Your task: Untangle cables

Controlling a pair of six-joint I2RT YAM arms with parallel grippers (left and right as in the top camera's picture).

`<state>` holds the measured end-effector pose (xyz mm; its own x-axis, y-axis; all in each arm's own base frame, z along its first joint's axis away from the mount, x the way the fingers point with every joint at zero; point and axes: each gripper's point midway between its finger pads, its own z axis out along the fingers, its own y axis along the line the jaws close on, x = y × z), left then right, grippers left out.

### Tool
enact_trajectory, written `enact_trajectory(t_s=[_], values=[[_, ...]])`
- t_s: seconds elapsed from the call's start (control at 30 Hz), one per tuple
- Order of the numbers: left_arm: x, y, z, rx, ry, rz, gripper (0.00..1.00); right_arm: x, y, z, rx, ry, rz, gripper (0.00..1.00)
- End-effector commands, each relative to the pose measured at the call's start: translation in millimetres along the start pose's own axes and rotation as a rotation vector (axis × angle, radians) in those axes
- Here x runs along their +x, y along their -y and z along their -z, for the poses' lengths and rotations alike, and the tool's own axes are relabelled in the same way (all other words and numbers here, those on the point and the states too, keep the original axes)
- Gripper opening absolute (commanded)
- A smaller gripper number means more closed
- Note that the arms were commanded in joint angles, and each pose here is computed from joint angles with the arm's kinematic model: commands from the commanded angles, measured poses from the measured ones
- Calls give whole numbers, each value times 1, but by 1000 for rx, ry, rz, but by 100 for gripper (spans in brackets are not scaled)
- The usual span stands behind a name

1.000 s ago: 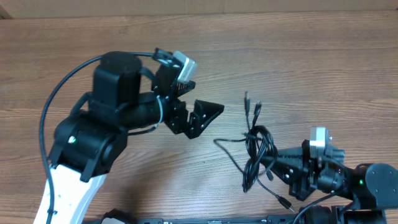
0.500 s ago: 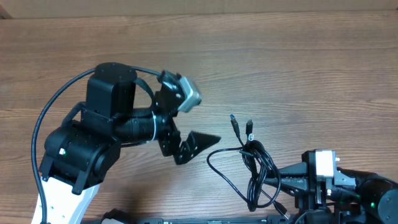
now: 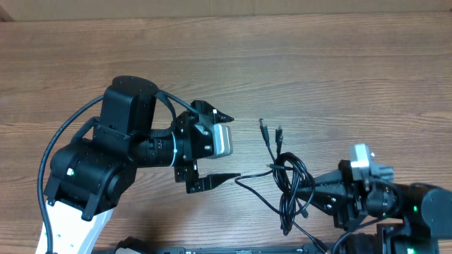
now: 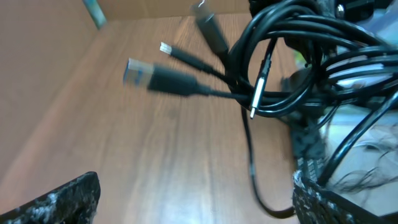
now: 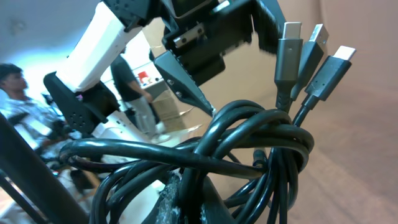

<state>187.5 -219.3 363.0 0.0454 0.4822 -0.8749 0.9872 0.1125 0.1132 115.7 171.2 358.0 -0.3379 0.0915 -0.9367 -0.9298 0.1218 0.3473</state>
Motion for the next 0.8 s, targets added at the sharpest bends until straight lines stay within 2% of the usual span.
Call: enact_trajectory(t_s=[0.0, 0.23, 0.5, 0.77], values=[[-6, -6, 6, -52, 6, -223, 100, 7, -7, -1, -89, -70, -59, 4], [-21, 1, 4, -10, 86, -376, 100, 16, -2, -2, -157, -118, -98, 4], [-21, 8, -19, 92, 103, -384, 100, 24, -1, -13, -248, -144, -32, 4], [-15, 10, -41, 164, 95, -429, 100, 40, 30, -31, -303, -192, -189, 4]])
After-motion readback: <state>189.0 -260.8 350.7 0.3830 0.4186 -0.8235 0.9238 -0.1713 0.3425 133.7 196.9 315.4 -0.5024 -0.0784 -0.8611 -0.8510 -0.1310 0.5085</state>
